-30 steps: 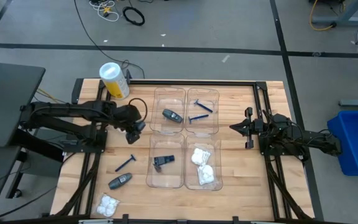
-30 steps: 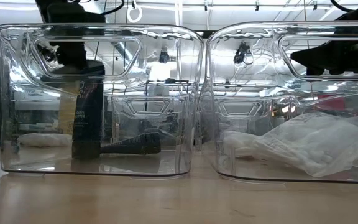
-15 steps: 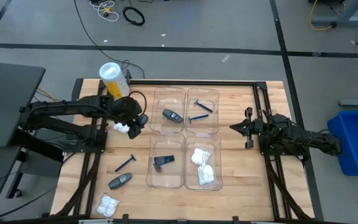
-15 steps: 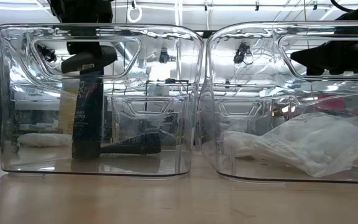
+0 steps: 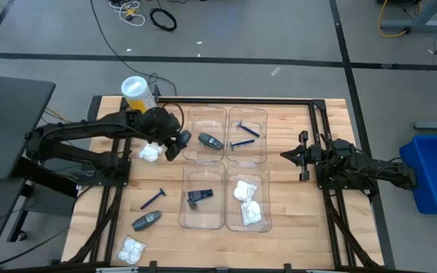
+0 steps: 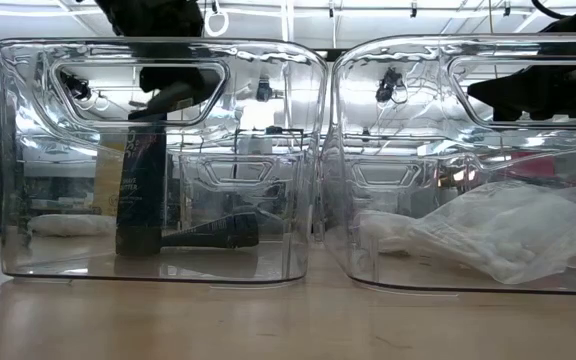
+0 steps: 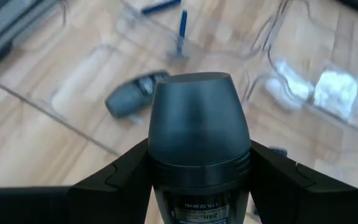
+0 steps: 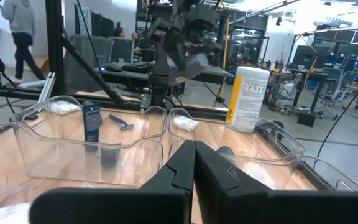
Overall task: Pick & Place Travel size toiletries
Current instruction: Put the top deodorant into the top left transparent bin
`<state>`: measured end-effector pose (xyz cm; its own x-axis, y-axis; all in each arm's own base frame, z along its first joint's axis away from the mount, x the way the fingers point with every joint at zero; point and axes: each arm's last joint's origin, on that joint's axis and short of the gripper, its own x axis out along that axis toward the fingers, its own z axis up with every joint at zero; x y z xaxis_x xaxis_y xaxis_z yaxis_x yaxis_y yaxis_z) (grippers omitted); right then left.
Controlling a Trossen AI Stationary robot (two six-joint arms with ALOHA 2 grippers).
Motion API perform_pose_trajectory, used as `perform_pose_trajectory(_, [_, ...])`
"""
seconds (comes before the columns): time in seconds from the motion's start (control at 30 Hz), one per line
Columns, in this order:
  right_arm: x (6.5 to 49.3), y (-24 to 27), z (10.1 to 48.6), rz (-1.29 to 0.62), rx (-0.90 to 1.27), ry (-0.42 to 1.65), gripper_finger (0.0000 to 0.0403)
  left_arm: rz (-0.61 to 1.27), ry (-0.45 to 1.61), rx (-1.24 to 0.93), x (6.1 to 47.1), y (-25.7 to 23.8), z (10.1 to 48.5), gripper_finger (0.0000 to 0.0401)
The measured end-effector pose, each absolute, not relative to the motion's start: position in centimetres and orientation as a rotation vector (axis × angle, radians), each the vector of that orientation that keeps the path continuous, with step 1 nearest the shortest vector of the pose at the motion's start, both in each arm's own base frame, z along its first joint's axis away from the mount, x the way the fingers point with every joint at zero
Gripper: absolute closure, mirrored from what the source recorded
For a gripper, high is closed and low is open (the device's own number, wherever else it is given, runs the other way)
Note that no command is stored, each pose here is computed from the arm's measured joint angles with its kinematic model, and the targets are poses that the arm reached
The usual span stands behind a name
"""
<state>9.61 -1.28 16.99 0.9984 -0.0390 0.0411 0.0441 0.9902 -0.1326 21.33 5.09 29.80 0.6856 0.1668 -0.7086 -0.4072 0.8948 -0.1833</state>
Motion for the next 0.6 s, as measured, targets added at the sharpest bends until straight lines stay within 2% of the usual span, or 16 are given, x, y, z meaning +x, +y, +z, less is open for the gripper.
perform_pose_trajectory(0.6, [9.6, -1.3, 17.0, -0.042, -0.134, -0.039, 0.0389, 0.353, 0.596, -0.276, 21.7, 7.4, 30.9, 0.0174])
